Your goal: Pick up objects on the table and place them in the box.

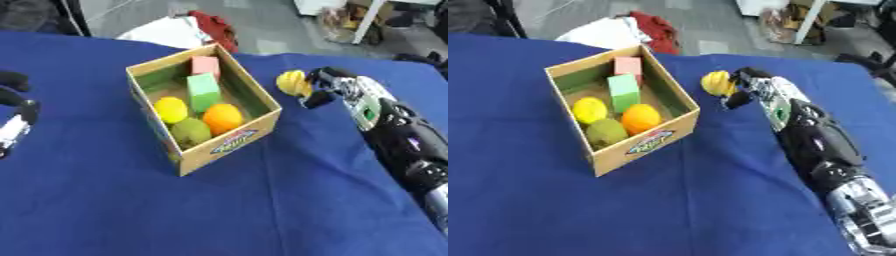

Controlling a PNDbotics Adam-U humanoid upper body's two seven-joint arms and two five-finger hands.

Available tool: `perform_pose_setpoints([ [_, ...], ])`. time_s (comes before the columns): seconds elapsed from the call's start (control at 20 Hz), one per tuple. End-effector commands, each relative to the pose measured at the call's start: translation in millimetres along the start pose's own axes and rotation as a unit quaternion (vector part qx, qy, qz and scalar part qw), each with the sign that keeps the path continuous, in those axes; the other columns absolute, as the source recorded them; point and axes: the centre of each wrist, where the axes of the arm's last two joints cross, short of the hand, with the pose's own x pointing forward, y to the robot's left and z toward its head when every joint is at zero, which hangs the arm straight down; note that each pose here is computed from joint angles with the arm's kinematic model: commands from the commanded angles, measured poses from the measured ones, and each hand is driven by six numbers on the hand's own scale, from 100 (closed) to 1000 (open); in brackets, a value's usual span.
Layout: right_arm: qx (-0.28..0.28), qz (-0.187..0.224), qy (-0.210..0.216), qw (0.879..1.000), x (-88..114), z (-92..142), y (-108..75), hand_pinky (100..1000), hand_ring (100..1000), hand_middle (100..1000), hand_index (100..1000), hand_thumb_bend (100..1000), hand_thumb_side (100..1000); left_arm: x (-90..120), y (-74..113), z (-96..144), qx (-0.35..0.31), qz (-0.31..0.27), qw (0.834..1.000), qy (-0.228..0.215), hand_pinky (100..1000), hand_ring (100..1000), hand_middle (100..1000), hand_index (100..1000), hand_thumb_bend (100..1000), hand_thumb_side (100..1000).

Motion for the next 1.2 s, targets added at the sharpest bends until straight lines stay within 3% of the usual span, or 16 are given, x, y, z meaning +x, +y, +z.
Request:
perform_pose_setpoints([
  [0.05, -0.039, 0.012, 0.0, 0.999, 1, 3, -13.4, 733, 758, 606, 715, 109, 234, 8, 8.0, -3, 0.007, -0.009, 1.0, -0.016, 712, 608, 639, 776, 283, 482],
  [0.35, -0.118, 0.013, 0.01, 0.993, 3, 3, -13.0, 641, 621, 404, 511, 100, 100, 8, 8.0, -3, 0.007, -0.008, 1.0, -0.016, 713, 607, 639, 777, 281, 483],
  [0.6, -0.164, 0.016, 0.015, 0.986, 3, 3, -10.0, 583, 553, 290, 396, 100, 100, 8, 8.6, -3, 0.009, -0.009, 1.0, -0.015, 713, 607, 639, 777, 280, 483],
  [0.7, -0.179, 0.014, 0.016, 0.984, 3, 3, -9.1, 586, 561, 327, 437, 100, 100, 8, 8.6, -3, 0.009, -0.009, 1.0, -0.015, 713, 607, 639, 777, 280, 483],
  [1.0, -0.208, -0.001, 0.002, 0.978, 3, 6, -15.4, 570, 540, 309, 420, 100, 100, 7, 9.1, -2, 0.01, -0.01, 1.0, -0.014, 714, 608, 639, 777, 279, 483],
  [1.1, -0.214, -0.005, -0.006, 0.977, 4, 7, -18.4, 585, 566, 394, 508, 101, 115, 7, 9.0, -2, 0.01, -0.01, 1.0, -0.014, 714, 608, 639, 777, 280, 484],
  [1.2, -0.214, -0.014, -0.015, 0.977, 5, 7, -20.6, 623, 640, 587, 719, 213, 297, 7, 8.8, -2, 0.008, -0.01, 1.0, -0.015, 715, 608, 639, 778, 279, 485],
])
